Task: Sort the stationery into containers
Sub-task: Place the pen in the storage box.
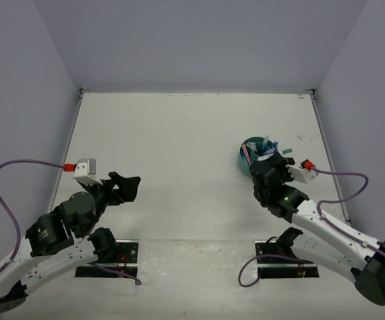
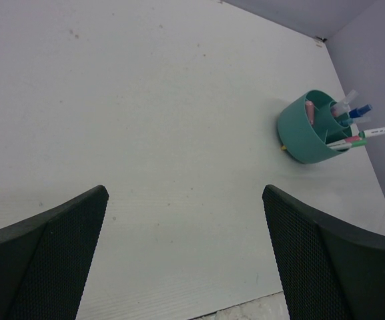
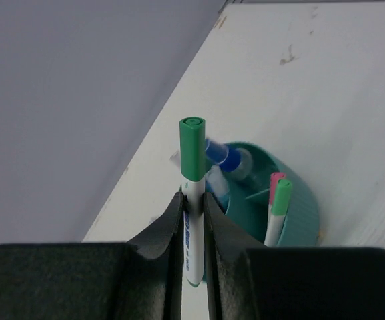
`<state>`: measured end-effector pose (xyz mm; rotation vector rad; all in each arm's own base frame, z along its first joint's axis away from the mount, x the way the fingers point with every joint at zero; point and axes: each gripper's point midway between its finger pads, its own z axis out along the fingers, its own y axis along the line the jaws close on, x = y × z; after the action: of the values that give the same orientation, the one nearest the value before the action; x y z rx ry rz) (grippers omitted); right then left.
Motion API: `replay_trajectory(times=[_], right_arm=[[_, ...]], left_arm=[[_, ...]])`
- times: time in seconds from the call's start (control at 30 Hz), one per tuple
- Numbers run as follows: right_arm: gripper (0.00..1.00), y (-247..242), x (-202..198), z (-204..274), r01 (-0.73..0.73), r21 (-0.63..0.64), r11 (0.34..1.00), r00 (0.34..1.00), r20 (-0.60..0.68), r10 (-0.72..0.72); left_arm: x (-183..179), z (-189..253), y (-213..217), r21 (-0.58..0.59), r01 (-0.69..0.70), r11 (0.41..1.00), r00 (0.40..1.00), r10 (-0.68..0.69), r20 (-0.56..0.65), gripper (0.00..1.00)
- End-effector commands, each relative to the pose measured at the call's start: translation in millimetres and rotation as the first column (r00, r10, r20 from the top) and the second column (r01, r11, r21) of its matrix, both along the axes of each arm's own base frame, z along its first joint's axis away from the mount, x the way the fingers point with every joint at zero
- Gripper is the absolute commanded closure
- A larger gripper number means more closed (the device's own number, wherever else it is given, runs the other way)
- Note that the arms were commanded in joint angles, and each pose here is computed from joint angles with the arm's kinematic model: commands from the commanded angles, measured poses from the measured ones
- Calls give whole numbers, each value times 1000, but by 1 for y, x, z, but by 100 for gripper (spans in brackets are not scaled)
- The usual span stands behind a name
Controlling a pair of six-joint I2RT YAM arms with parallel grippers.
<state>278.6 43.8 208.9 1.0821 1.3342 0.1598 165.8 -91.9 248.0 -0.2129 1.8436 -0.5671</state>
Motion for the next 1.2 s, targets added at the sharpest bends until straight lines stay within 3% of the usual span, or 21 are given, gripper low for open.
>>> replay_trajectory(times=[0.0,0.53,0.73,0.93,1.17], right_arm=[[100,-37,4,14,244,87,966,956,147,-254],[99,-26,28,-40,234,27,972,972,-22,-233],[88,-17,33,-46,196,23,980,978,-74,-194],[64,-14,33,-47,169,17,985,981,-99,-167],[48,-14,29,-30,140,11,990,986,-94,-139]], left_arm=[[3,6,-2,-5,-2,1000,1000,2,16,0],[2,8,-2,-15,3,1000,1000,-3,25,0],[2,8,-2,-16,3,1000,1000,-3,26,0],[2,8,-1,-19,3,1000,1000,-3,28,0],[3,8,-2,-13,1,1000,1000,-1,24,0]])
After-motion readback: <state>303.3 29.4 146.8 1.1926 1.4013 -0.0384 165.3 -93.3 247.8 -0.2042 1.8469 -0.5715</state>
